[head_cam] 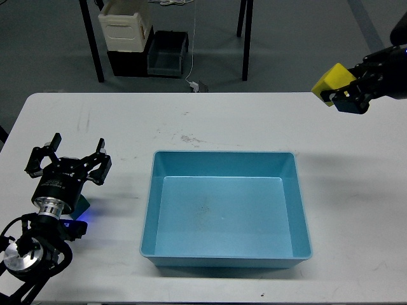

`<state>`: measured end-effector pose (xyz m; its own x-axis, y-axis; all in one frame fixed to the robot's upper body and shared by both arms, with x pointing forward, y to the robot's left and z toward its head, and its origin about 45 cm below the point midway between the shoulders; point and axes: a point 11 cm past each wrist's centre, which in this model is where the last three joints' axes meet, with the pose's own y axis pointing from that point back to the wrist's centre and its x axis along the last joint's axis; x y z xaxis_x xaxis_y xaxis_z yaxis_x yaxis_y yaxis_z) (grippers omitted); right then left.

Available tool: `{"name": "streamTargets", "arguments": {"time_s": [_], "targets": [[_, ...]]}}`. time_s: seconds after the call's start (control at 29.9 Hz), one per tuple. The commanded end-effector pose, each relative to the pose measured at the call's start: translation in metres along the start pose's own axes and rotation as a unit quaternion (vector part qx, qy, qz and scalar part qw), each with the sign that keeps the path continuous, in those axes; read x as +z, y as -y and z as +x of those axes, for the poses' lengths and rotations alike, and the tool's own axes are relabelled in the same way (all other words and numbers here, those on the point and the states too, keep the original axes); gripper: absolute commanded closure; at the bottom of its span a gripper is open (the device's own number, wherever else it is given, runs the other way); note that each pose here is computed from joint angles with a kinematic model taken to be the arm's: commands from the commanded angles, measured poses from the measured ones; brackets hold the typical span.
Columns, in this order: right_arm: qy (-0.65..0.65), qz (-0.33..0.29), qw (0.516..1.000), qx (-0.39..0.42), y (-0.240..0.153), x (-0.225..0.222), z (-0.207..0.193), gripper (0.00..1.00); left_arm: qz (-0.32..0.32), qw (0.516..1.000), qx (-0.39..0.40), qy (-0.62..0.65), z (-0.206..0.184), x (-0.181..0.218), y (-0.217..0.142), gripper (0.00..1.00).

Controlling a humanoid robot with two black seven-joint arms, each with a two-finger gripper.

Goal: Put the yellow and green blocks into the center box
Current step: 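Lift the yellow cube with the right gripper and carry it into the tub, then open the right gripper and raise it away from the tub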

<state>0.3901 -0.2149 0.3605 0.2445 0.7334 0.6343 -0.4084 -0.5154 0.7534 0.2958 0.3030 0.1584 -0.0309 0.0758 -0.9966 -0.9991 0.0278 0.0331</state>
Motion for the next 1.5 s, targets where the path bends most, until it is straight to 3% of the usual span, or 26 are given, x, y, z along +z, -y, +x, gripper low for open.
{"name": "streamTargets", "arguments": {"time_s": [0.0,0.23,0.63,0.74,0.8,0.84,0.87,0.9,1.04,1.17,1.34,1.47], "targets": [[-0.037,0.053,0.997,-0.033,0.028,-0.034,0.011,1.0,-0.002,1.0,-0.001,0.0,-0.001,0.001,0.001,0.0],[-0.064,0.124,0.988,-0.071,0.084,-0.079,0.01,1.0,-0.009,1.0,-0.002,-0.002,-0.001,0.005,0.0,0.0],[-0.084,0.173,0.97,-0.148,0.16,-0.125,-0.021,0.97,-0.028,0.999,-0.017,0.001,-0.013,0.02,0.006,0.0],[-0.081,0.177,0.969,-0.154,0.174,-0.132,-0.025,0.87,-0.035,0.999,-0.02,0.002,-0.015,0.024,0.008,0.0],[-0.073,0.176,0.969,-0.156,0.177,-0.131,-0.029,0.6,-0.045,0.999,-0.027,0.001,-0.02,0.032,0.009,0.0],[-0.07,0.176,0.97,-0.156,0.178,-0.131,-0.03,0.35,-0.047,0.998,-0.028,0.001,-0.021,0.034,0.01,0.0],[-0.067,0.177,0.97,-0.153,0.178,-0.132,-0.029,0.21,-0.05,0.998,-0.029,0.002,-0.022,0.036,0.01,0.0],[-0.062,0.181,0.97,-0.151,0.179,-0.134,-0.029,0.13,-0.053,0.998,-0.033,0.002,-0.024,0.038,0.011,0.0],[-0.021,0.194,0.971,-0.14,0.177,-0.136,-0.026,0.03,-0.071,0.996,-0.045,0.005,-0.033,0.053,0.014,0.0],[-0.009,0.182,0.976,-0.122,0.167,-0.123,-0.015,0.03,-0.058,0.996,-0.048,0.052,-0.046,0.068,0.018,0.0],[0.008,0.156,0.986,-0.057,0.131,-0.093,0.029,0.03,-0.039,0.988,-0.059,0.135,-0.068,0.096,0.02,0.0],[0.09,0.166,0.981,0.04,0.091,-0.072,0.071,0.03,-0.012,0.953,-0.126,0.276,-0.104,0.111,0.021,0.0]]}}
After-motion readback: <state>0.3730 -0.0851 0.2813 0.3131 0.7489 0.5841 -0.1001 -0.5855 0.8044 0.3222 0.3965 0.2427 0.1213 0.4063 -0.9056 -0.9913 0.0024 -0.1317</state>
